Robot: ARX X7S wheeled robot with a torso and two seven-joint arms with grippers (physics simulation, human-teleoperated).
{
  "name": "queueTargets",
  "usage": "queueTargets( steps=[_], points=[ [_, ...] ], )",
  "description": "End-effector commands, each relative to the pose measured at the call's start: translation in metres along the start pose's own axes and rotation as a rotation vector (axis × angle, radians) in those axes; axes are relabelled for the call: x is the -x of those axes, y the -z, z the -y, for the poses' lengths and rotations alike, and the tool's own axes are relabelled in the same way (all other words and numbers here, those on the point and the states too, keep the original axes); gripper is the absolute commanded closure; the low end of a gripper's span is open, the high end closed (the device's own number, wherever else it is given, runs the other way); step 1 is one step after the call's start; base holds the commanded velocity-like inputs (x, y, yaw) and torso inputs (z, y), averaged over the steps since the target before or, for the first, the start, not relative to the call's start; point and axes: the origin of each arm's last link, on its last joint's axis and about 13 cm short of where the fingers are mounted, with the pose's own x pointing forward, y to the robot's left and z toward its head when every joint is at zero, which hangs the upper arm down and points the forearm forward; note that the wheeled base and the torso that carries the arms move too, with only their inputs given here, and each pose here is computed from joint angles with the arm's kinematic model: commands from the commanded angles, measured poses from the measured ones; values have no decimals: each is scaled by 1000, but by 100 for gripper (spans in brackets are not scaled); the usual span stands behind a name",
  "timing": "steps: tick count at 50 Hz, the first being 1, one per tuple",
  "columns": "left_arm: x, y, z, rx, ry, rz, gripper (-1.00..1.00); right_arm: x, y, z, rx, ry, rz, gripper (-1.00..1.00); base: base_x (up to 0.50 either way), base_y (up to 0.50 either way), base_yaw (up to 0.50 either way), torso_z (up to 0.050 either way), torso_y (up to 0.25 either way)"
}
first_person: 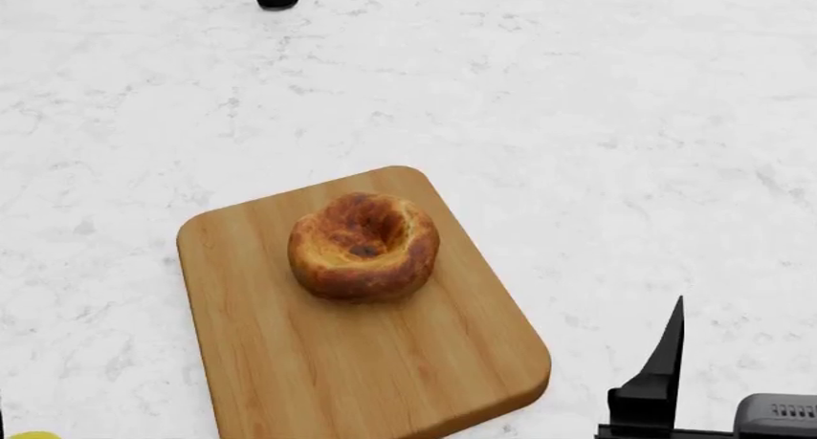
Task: Pick up the wedge of cheese and place it on the slice of bread to prepare a simple cheese on bread dish.
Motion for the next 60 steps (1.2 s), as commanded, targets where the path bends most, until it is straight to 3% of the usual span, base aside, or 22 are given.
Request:
queueTargets(
  steps=[1,23,37,48,60],
  points=[
    [12,0,1,67,29,-33,-100,0,0,0,1,-1,2,-100,0,0,0,0,0],
    [26,7,0,110,40,-84,-100,0,-1,0,2,-2,1,-100,0,0,0,0,0],
    [22,25,5,227,82,-147,-100,0,-2,1,3,-1,-2,-100,0,0,0,0,0],
    [19,21,7,265,79,-166,-100,0,1,0,4,-2,1,-100,0,0,0,0,0],
    [11,31,5,219,72,-185,-100,0,1,0,4,-1,0,-100,0,0,0,0,0]
  ],
)
